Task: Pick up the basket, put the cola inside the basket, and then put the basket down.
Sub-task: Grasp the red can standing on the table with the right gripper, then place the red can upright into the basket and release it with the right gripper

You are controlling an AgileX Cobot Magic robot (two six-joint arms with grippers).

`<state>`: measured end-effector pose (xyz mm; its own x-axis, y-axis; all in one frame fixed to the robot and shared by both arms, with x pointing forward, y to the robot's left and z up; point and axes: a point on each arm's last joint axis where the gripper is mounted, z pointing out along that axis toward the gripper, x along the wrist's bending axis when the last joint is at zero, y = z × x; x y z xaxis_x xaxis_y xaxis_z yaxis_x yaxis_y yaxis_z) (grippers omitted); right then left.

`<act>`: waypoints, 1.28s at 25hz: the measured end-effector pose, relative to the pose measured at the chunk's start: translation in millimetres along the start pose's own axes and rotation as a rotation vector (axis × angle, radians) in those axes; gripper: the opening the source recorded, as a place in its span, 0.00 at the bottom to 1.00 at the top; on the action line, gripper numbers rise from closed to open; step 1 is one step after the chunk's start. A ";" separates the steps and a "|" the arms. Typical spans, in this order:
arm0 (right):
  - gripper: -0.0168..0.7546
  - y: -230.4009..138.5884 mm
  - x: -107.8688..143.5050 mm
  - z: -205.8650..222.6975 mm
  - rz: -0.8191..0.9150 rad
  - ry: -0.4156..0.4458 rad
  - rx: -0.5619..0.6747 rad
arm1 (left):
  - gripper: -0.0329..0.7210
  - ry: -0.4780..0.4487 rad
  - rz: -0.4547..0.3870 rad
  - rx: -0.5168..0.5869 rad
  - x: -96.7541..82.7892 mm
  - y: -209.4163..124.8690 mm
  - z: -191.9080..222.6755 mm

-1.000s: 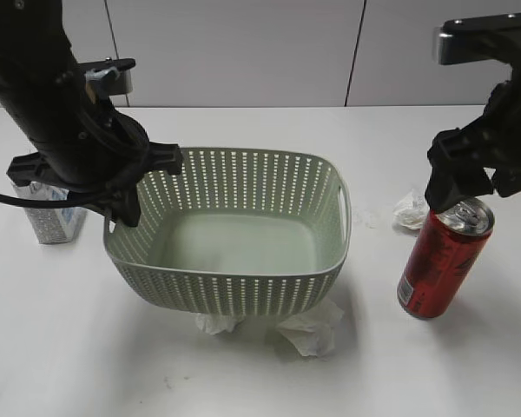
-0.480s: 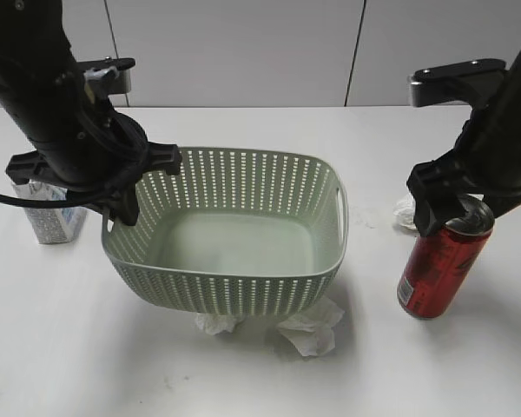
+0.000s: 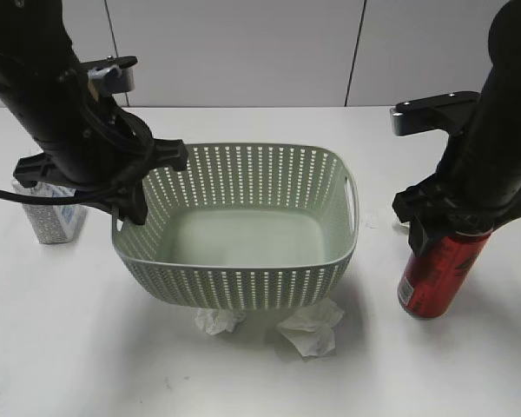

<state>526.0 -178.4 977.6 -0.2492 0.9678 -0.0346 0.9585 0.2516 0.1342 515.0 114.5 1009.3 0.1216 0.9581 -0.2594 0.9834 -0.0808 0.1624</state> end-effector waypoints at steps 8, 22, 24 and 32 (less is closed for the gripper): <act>0.72 -3.0 -1.4 -9.5 -0.030 -0.011 0.052 | 0.04 -0.010 -0.020 -0.015 -0.9 1.4 0.0; 0.72 36.7 2.6 -171.3 -0.074 0.035 -0.355 | 0.04 -0.027 -0.030 -0.054 -2.1 5.7 1.4; 0.72 37.6 11.1 -185.4 -0.100 0.049 -0.400 | 0.04 -0.020 -0.037 -0.044 -0.9 8.8 6.5; 0.72 41.5 81.8 -193.0 -0.302 0.122 -0.430 | 0.04 0.013 -0.036 0.015 -6.9 34.9 26.9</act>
<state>518.6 -88.9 1171.5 -0.5442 0.8387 -0.0223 0.7048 0.4714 0.5301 552.1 97.7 991.2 0.0848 0.9640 -0.2522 0.9890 -0.0507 0.1388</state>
